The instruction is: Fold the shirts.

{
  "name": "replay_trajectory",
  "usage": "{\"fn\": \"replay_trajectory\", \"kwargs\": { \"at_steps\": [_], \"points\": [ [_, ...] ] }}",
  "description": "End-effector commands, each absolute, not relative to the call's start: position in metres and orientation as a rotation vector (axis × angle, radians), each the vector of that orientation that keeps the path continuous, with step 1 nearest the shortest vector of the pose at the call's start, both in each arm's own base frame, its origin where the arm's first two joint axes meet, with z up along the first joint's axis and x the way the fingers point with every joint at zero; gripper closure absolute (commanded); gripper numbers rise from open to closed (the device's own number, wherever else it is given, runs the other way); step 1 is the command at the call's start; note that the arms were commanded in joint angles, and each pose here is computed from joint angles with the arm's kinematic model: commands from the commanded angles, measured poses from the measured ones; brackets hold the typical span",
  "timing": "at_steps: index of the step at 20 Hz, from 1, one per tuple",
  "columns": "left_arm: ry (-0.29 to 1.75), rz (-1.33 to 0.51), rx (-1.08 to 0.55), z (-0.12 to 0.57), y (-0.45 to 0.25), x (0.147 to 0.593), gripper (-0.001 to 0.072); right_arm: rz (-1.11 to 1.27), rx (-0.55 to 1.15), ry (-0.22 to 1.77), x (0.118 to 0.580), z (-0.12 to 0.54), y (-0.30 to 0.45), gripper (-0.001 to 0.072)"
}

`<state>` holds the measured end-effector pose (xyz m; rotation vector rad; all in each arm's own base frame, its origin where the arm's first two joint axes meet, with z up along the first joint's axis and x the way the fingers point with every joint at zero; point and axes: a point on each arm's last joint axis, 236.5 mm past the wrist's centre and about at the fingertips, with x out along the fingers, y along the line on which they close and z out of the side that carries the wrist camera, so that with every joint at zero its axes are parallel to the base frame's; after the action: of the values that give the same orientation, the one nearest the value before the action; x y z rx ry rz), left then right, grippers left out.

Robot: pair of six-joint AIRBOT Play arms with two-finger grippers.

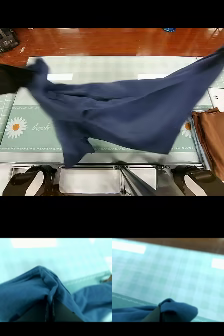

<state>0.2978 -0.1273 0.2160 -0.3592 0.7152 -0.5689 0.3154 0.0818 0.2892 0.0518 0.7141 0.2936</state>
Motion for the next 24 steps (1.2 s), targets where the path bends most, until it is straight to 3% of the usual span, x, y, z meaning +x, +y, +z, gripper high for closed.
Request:
{"fn": "replay_trajectory", "kwargs": {
  "at_steps": [1, 6, 11, 12, 13, 14, 16, 18, 21, 24],
  "points": [
    [0.886, -0.532, -0.422, 0.101, -0.149, 0.351, 0.0689, 0.252, 0.073, 0.846, 0.393, 0.201, 0.083, 0.0684],
    [1.029, -0.436, -0.520, 0.027, -0.143, 0.461, 0.0689, 0.251, 0.274, 1.023, 0.484, 0.088, 0.093, 0.0684],
    [0.979, -0.413, -0.561, 0.031, -0.127, 0.538, 0.0688, 0.279, 0.511, 1.061, 0.540, 0.044, 0.092, 0.0683],
    [0.958, -0.417, -0.555, 0.038, -0.126, 0.547, 0.0644, 0.269, 0.577, 1.057, 0.548, 0.038, 0.091, 0.0589],
    [0.962, -0.436, -0.538, 0.044, -0.125, 0.547, 0.0380, 0.255, 0.622, 1.058, 0.551, 0.034, 0.086, 0.0351],
    [0.985, -0.456, -0.473, 0.049, -0.117, 0.542, 0.0200, 0.239, 0.632, 1.066, 0.550, 0.032, 0.074, 0.0299],
    [1.118, -0.362, -0.333, 0.040, -0.064, 0.521, 0.0197, 0.215, 0.644, 1.133, 0.531, 0.031, 0.043, 0.0300],
    [1.318, -0.183, -0.311, 0.020, 0.008, 0.480, 0.0197, 0.183, 0.608, 1.236, 0.497, 0.030, 0.004, 0.0300],
    [1.456, -0.121, -0.555, -0.002, 0.056, 0.424, 0.0197, 0.041, 0.536, 1.307, 0.444, 0.029, -0.051, 0.0303],
    [1.500, -0.274, -0.783, -0.021, 0.040, 0.374, 0.0198, -0.002, 0.570, 1.267, 0.396, 0.009, -0.050, 0.0303]
  ]
}}
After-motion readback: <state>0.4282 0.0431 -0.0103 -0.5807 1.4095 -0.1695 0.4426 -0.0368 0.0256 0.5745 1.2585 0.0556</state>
